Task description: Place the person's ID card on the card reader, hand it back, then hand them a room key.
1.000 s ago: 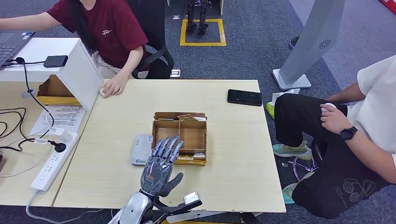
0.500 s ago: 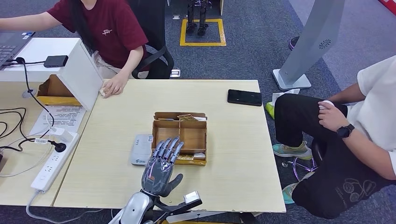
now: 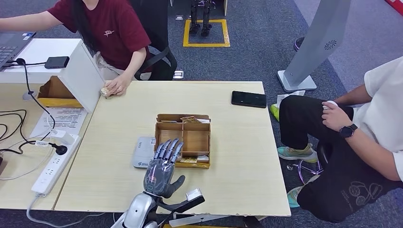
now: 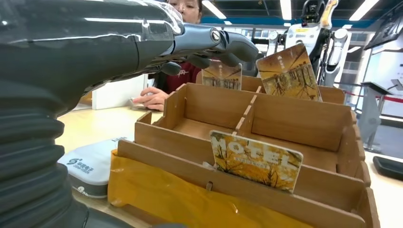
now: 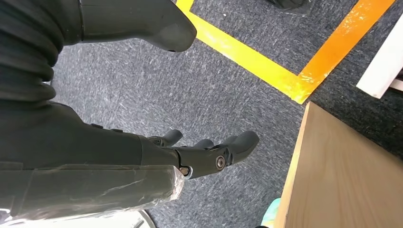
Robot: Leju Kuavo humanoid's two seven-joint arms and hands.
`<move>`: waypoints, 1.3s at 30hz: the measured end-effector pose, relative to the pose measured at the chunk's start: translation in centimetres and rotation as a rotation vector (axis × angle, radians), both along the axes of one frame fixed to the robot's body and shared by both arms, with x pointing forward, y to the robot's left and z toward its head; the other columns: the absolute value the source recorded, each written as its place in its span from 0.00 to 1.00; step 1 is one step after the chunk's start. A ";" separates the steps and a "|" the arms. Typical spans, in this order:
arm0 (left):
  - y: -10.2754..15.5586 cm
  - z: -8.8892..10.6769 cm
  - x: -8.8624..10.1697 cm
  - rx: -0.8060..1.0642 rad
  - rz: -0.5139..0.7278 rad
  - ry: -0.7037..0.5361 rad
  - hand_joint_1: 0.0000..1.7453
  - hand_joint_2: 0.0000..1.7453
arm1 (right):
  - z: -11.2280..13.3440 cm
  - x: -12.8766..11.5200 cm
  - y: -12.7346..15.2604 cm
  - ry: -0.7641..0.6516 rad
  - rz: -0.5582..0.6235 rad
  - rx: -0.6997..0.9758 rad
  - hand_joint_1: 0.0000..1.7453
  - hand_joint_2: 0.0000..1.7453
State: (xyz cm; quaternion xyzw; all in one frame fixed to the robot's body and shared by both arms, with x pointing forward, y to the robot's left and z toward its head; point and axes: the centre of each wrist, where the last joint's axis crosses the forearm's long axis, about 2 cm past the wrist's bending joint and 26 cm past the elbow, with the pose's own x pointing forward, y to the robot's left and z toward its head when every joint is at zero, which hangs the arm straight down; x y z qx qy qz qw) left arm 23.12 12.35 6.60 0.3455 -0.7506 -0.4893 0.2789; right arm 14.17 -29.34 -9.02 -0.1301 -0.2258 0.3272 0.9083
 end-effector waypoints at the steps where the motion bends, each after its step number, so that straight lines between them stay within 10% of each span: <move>1: 0.0 0.0 0.0 -0.006 0.002 0.004 0.00 1.00 | 0.0 0.0 0.0 0.001 0.001 0.000 0.00 1.00; 39: -2.0 0.4 1.3 -0.071 -0.016 0.041 0.00 1.00 | 0.2 0.5 0.7 0.009 0.031 0.004 0.00 1.00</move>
